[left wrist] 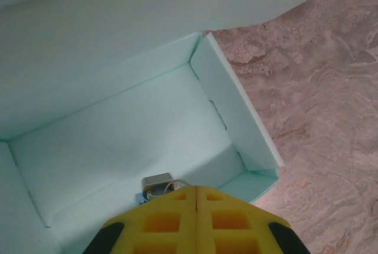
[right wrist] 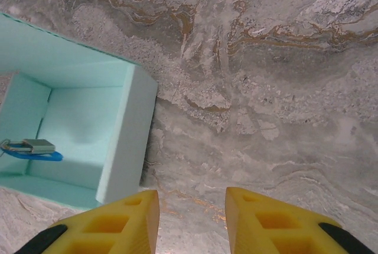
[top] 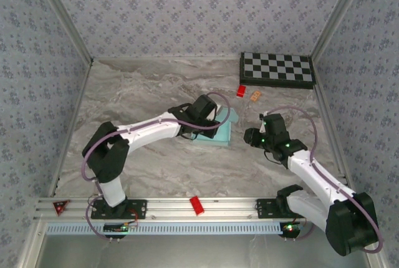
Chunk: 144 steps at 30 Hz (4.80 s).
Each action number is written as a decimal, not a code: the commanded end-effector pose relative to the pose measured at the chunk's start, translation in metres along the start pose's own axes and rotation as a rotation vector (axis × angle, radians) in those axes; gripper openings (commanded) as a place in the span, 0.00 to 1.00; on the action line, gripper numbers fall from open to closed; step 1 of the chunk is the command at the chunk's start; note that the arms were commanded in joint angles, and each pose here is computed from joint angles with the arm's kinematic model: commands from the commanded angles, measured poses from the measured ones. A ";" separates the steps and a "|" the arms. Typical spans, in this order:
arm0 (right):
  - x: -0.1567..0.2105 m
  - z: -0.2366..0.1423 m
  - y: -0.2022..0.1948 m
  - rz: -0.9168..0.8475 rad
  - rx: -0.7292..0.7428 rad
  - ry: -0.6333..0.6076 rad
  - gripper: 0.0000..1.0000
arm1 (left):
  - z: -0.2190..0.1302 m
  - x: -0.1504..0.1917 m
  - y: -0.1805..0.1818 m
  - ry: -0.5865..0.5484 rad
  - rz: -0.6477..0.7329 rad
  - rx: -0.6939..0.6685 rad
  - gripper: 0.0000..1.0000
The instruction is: Fold the paper box
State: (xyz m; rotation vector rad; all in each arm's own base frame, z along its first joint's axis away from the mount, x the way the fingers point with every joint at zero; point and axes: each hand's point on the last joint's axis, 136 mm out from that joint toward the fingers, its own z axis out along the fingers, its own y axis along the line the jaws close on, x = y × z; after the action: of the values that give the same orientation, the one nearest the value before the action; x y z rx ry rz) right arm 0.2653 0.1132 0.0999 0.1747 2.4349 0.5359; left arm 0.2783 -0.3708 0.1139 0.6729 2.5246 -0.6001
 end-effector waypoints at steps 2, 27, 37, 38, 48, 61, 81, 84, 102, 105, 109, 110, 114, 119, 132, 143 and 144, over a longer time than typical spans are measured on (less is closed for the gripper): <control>0.006 -0.002 -0.010 -0.007 0.030 0.008 0.36 | 0.009 -0.010 -0.006 -0.014 0.029 -0.006 0.00; 0.007 0.002 -0.008 0.006 0.010 0.015 0.37 | -0.016 -0.012 0.000 -0.076 0.051 -0.085 0.18; 0.007 0.007 -0.005 0.015 -0.008 0.026 0.37 | -0.057 -0.026 0.006 -0.198 0.032 -0.118 0.26; 0.007 0.008 -0.003 0.019 -0.014 0.029 0.37 | -0.065 -0.028 0.010 -0.221 0.031 -0.136 0.26; 0.003 0.032 -0.002 0.065 -0.015 0.059 0.36 | -0.112 -0.013 0.110 -0.308 -0.310 -0.367 0.28; -0.014 0.066 -0.007 0.097 0.024 0.076 0.25 | -0.029 0.006 0.166 -0.133 -0.572 -0.186 0.15; -0.030 0.112 0.020 0.033 -0.107 0.161 0.21 | 0.013 0.021 0.143 -0.050 -0.629 0.033 0.13; -0.030 0.118 0.028 0.008 -0.132 0.186 0.21 | 0.005 0.033 0.145 -0.055 -0.646 0.010 0.13; -0.044 0.073 0.013 -0.193 0.039 0.130 0.34 | -0.088 0.058 0.182 -0.145 -0.523 -0.351 0.28; -0.046 0.058 0.012 -0.273 0.053 0.117 0.39 | -0.107 0.061 0.186 -0.158 -0.458 -0.398 0.34; -0.049 0.042 0.017 -0.402 0.030 0.085 0.43 | -0.127 0.058 0.181 -0.209 -0.339 -0.405 0.52; -0.050 0.039 0.021 -0.445 0.008 0.073 0.44 | -0.131 0.057 0.180 -0.230 -0.311 -0.404 0.56; -0.049 0.032 0.039 -0.615 -0.100 0.024 0.47 | -0.135 0.051 0.171 -0.278 -0.143 -0.363 0.62; -0.047 0.031 0.057 -0.742 -0.204 -0.012 0.51 | -0.121 0.046 0.158 -0.321 0.074 -0.285 0.63; -0.053 0.051 0.070 -0.901 -0.273 -0.026 0.52 | -0.082 0.024 0.143 -0.262 0.423 -0.205 0.63; -0.059 0.067 0.079 -0.969 -0.317 -0.066 0.52 | -0.065 0.004 0.145 -0.300 0.510 -0.202 0.62; -0.060 0.068 0.081 -0.971 -0.325 -0.065 0.52 | -0.064 0.003 0.145 -0.303 0.509 -0.199 0.62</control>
State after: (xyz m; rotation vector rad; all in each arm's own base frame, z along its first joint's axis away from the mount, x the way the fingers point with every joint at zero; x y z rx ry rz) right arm 0.3425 0.1835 0.1016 -1.0073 2.0879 0.4182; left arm 0.3241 -0.2118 0.1047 0.9957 2.0776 -0.2197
